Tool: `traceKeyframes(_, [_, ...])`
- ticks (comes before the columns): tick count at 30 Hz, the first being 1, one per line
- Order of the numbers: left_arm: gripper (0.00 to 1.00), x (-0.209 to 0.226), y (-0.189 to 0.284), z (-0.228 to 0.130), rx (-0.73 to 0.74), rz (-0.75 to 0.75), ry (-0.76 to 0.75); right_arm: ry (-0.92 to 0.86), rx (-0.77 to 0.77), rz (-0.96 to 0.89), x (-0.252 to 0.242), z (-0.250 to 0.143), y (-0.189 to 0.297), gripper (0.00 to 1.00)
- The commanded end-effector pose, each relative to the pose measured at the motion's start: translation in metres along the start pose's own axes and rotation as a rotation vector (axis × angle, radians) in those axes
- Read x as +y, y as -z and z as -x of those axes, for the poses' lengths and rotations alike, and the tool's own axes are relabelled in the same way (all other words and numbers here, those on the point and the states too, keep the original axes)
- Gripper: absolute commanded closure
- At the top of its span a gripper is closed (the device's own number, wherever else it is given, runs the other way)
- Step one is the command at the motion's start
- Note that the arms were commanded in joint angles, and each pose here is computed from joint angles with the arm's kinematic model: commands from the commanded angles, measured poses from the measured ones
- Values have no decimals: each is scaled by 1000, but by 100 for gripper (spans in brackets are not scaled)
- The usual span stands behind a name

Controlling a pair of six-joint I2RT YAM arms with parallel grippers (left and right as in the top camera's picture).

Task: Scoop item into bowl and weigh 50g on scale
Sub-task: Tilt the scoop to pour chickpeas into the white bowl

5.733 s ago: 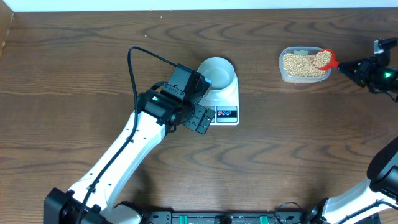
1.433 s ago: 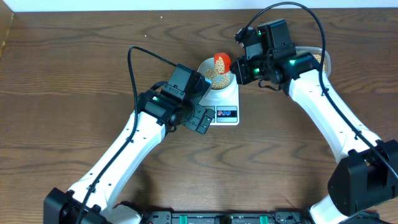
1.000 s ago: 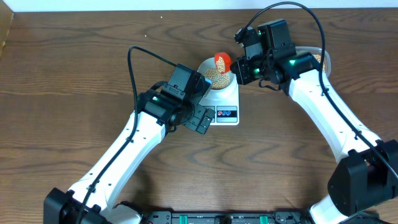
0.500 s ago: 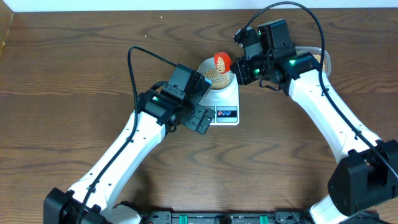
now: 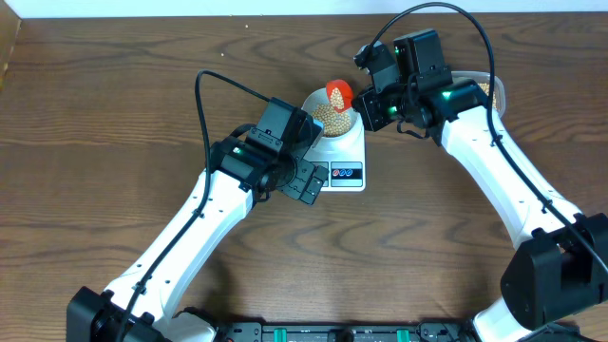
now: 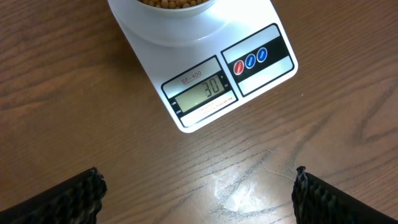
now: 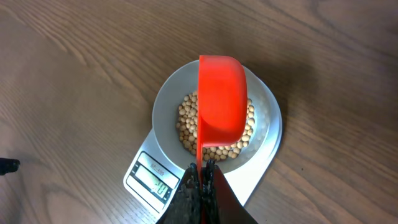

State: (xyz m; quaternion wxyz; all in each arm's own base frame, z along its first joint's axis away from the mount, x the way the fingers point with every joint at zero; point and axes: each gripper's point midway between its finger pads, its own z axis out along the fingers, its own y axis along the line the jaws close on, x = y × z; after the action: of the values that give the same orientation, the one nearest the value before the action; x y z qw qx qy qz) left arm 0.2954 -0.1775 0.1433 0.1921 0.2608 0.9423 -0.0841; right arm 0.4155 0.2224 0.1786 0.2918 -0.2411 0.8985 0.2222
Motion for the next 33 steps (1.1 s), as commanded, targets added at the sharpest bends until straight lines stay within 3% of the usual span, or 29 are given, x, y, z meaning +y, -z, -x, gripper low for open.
traceKeyframes(1, [2, 3, 2, 2, -8, 11, -13, 47, -8, 7, 3, 2, 3, 98])
traceKeyframes(13, [2, 3, 2, 2, -8, 11, -13, 167, -6, 7, 3, 2, 3, 99])
traceKeyframes(33, [2, 3, 2, 2, -8, 11, -13, 595, 11, 30, 16, -4, 0, 99])
